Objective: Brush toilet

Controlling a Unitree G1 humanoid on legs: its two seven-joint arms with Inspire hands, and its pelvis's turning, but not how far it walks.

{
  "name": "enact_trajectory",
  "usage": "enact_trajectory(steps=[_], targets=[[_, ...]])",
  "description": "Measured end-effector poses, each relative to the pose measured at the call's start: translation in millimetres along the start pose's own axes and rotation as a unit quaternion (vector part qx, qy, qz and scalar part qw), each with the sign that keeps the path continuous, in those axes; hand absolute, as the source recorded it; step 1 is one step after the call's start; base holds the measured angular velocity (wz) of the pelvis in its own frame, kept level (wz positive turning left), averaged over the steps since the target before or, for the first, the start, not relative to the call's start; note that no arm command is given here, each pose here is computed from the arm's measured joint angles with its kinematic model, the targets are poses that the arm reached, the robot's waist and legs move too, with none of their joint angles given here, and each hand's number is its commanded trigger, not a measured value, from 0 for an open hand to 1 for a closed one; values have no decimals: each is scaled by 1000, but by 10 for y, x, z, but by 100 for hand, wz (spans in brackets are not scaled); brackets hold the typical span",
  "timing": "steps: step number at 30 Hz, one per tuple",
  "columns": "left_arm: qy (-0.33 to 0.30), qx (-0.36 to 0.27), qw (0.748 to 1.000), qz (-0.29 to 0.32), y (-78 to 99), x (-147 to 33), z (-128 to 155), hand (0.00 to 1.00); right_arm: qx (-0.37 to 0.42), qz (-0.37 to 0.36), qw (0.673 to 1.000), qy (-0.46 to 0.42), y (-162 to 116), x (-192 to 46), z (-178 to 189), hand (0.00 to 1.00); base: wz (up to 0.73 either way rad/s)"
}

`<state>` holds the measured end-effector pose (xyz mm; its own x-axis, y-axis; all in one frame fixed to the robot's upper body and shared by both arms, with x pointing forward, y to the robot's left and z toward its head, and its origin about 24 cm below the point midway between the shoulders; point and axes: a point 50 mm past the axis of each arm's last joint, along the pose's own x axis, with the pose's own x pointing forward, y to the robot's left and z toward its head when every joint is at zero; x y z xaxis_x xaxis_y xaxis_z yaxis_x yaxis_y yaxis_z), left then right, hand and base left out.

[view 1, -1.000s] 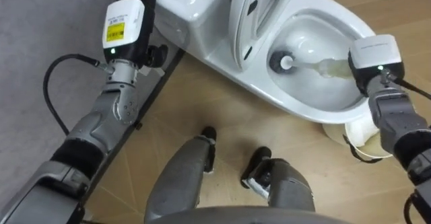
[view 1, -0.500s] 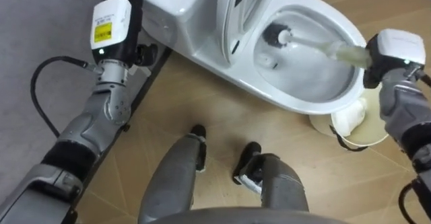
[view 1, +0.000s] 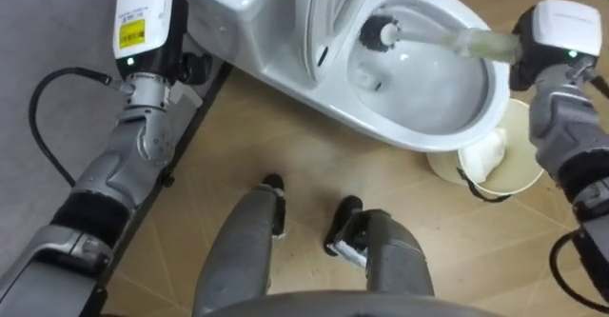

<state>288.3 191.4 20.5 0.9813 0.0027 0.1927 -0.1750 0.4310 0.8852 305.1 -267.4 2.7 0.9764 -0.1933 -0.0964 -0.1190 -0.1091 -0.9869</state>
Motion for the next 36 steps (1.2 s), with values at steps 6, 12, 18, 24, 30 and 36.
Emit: enact_trajectory(steps=[6,12,18,24,30,36], targets=[[6,-16,1000,-11,-108,-84,40,0,-75,44,995,-53,106,-164,283,100,1],[24,-38,999,-14,-163,-189,6,0,-95,75,990,-72,105,-310,407,100,0],[13,-35,999,-7,-183,-225,25,0,-99,85,990,-48,137,-260,128,100,5],[-6,-15,1000,1,-100,-184,-1,0,135,130,978,96,332,-199,-355,100,5],[-12,-2,1000,19,-13,-107,4,0,226,77,956,171,201,-104,-575,100,4],[-2,-2,1000,12,-37,-95,-15,0,162,87,977,105,292,-127,-263,100,-2]])
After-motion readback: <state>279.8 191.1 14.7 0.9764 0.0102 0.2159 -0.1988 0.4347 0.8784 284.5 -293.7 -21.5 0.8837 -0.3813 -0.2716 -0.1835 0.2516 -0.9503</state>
